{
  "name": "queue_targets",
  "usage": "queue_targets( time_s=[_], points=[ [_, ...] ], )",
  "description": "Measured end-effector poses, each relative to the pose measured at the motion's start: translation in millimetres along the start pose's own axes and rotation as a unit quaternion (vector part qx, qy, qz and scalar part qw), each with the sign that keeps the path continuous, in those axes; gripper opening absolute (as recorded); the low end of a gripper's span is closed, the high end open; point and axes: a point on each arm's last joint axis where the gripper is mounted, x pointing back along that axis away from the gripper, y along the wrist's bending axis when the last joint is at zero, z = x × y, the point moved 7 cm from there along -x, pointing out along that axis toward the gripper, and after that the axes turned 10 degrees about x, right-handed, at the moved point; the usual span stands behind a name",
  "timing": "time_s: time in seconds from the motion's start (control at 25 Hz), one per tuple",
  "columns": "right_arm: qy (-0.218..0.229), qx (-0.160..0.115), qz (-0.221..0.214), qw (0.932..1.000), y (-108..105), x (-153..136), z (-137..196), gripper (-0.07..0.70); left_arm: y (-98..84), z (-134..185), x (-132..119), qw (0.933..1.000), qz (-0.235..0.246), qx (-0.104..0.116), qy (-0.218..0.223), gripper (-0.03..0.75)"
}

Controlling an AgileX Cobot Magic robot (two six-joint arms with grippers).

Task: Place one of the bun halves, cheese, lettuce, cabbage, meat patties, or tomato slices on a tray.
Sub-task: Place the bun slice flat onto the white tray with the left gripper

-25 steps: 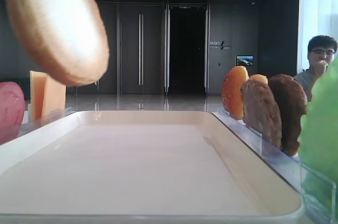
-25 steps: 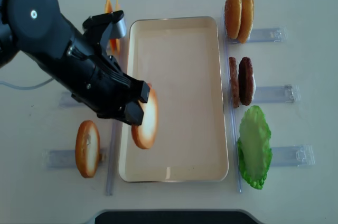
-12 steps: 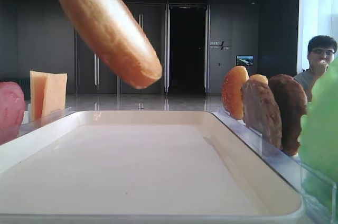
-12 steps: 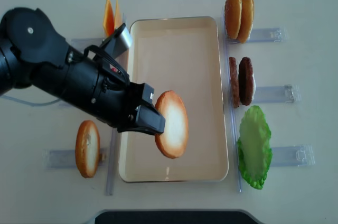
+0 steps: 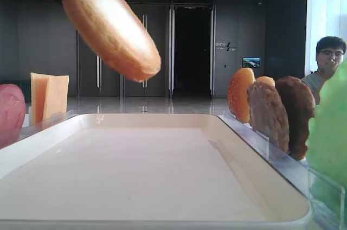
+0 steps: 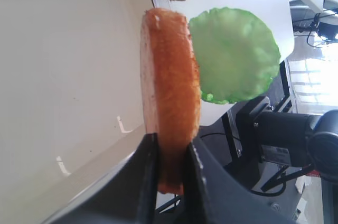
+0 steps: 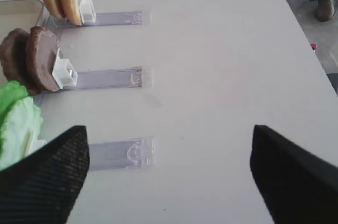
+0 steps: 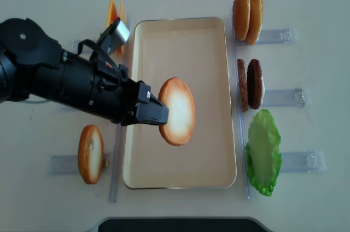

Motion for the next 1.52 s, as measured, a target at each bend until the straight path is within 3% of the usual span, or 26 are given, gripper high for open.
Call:
queue_targets(
  time_s=[0.24, 0.6, 1.08, 1.52],
  points=[
    [0.0, 0.0, 0.0, 1.0, 0, 0, 0, 0.589, 4.2, -11, 2, 0.9998, 0.013, 0.005, -0.017, 0.101],
    [0.0, 0.0, 0.0, 1.0, 0, 0, 0, 0.589, 25.0, -10, -36, 0.9976, 0.029, 0.043, 0.047, 0.101],
    [0.0, 0.0, 0.0, 1.0, 0, 0, 0, 0.589, 36.3, -12, -46, 0.9978, 0.019, 0.035, 0.053, 0.099],
    [0.0, 0.0, 0.0, 1.0, 0, 0, 0, 0.589, 46.6, -23, -70, 0.9963, 0.045, 0.058, 0.043, 0.099]
  ],
)
